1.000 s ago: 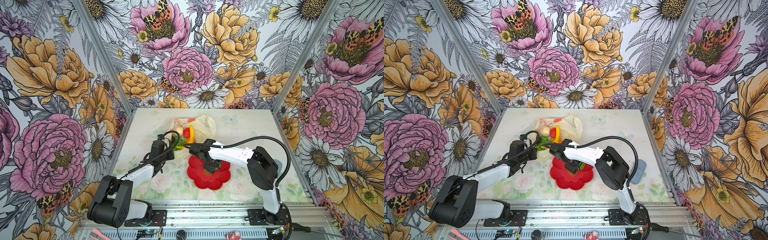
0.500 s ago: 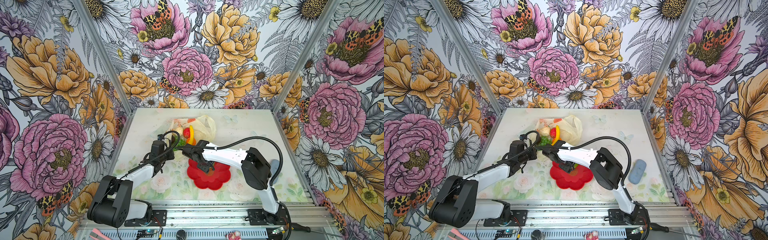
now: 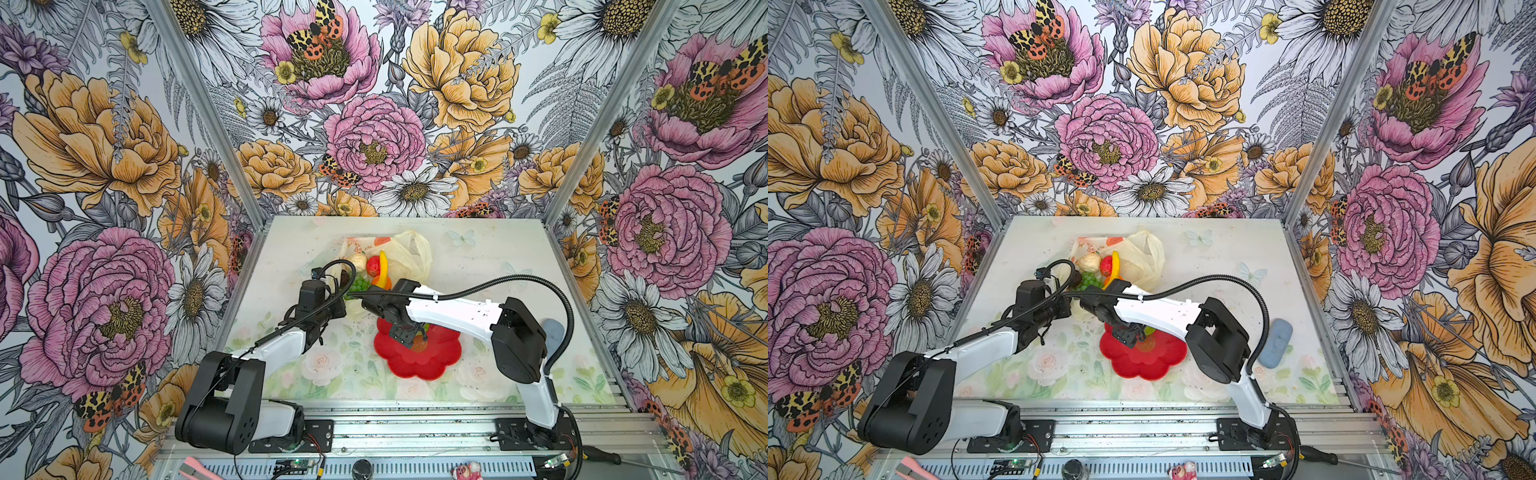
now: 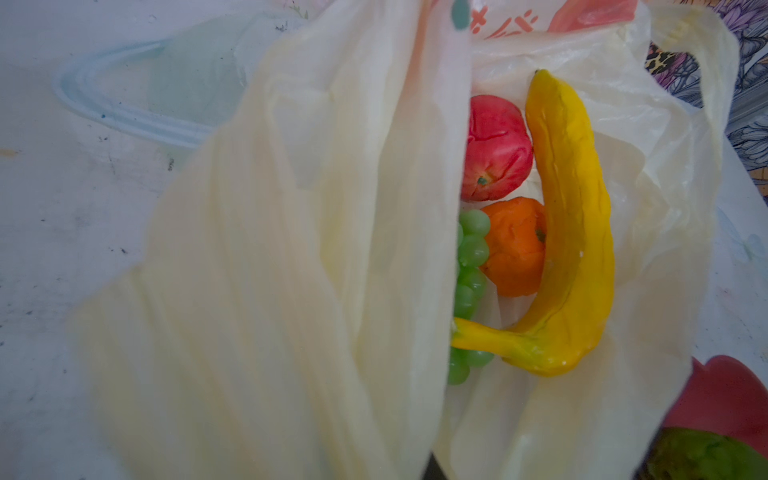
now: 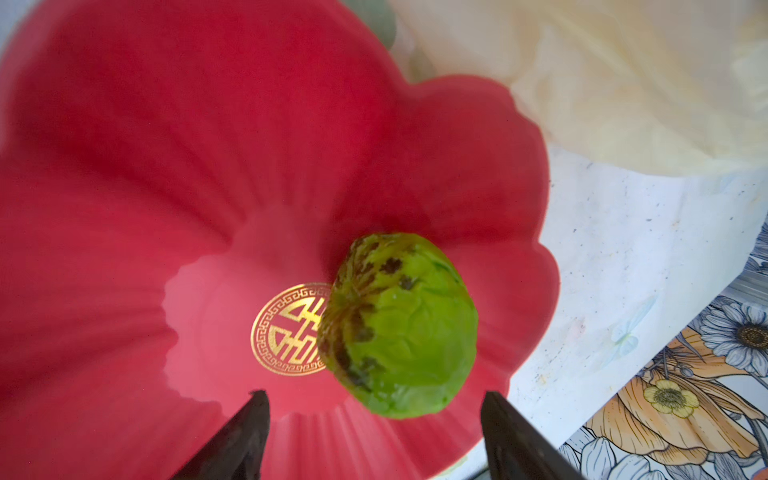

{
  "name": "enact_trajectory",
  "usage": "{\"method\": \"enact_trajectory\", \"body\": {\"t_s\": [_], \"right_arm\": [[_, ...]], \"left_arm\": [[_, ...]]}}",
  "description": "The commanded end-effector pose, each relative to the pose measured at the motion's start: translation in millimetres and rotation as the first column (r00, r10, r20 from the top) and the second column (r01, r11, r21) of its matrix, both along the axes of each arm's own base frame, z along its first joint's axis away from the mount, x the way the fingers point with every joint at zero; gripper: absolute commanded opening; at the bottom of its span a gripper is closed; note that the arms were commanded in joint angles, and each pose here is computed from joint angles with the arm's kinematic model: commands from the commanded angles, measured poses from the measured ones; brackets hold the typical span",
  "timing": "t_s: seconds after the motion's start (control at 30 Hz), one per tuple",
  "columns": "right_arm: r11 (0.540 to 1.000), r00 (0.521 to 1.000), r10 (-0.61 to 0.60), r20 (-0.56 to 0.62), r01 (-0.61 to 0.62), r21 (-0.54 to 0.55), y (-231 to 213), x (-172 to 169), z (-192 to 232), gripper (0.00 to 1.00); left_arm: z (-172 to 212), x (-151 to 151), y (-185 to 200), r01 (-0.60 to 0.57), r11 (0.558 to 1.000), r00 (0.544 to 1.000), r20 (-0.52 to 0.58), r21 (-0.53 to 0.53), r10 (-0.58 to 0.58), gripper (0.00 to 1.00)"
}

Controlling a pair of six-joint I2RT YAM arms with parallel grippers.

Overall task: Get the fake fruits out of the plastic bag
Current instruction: 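Lower the green custard apple onto the red plate and open the right gripper, then move the right gripper back over the bag opening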

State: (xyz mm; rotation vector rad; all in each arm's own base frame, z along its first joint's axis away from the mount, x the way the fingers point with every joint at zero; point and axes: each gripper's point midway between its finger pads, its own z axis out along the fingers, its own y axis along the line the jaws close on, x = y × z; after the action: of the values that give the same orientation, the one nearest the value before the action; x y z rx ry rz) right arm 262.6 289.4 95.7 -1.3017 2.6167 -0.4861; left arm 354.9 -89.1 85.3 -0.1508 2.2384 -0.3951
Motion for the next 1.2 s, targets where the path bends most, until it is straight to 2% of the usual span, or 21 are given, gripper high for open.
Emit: {"method": "enact_trajectory", "body": {"t_s": [0.0, 0.13, 0.23, 0.43, 0.6, 0.77, 0.9, 1.17], "right_arm": [[0.989, 0.996, -0.071, 0.056, 0.063, 0.131, -2, 0, 39, 0.81], [0.961, 0.982, -0.154, 0.113, 0.122, 0.247, 3, 6, 65, 0.80], [0.921, 0.962, -0.234, 0.139, 0.173, 0.350, 11, 14, 80, 0.79], [0.809, 0.912, -0.387, 0.136, 0.265, 0.525, 29, 39, 92, 0.77], [0.684, 0.877, -0.474, 0.072, 0.315, 0.658, 45, 68, 96, 0.76], [0.603, 0.852, -0.522, 0.040, 0.336, 0.724, 57, 93, 94, 0.74], [0.568, 0.852, -0.524, 0.002, 0.348, 0.746, 76, 112, 85, 0.71], [0.530, 0.874, -0.483, -0.061, 0.347, 0.774, 126, 143, 66, 0.66]], "left_arm": [[10, 8, -2, 0.007, 1.000, 0.999, 0.037, -0.023, -0.006, 0.13], [9, 7, -1, 0.001, 1.000, 0.999, 0.032, -0.024, -0.001, 0.13], [10, 6, -1, -0.003, 1.000, 0.999, 0.034, -0.025, 0.004, 0.12], [12, 5, 1, -0.014, 1.000, 0.999, 0.038, -0.026, 0.015, 0.12], [11, 5, 4, -0.024, 0.999, 0.999, 0.041, -0.024, 0.025, 0.12], [9, 6, 3, -0.024, 0.999, 0.999, 0.033, -0.028, 0.025, 0.12], [11, 5, 4, -0.030, 0.999, 0.999, 0.040, -0.029, 0.031, 0.12], [10, 6, 5, -0.035, 0.999, 0.999, 0.035, -0.033, 0.036, 0.12]]}}
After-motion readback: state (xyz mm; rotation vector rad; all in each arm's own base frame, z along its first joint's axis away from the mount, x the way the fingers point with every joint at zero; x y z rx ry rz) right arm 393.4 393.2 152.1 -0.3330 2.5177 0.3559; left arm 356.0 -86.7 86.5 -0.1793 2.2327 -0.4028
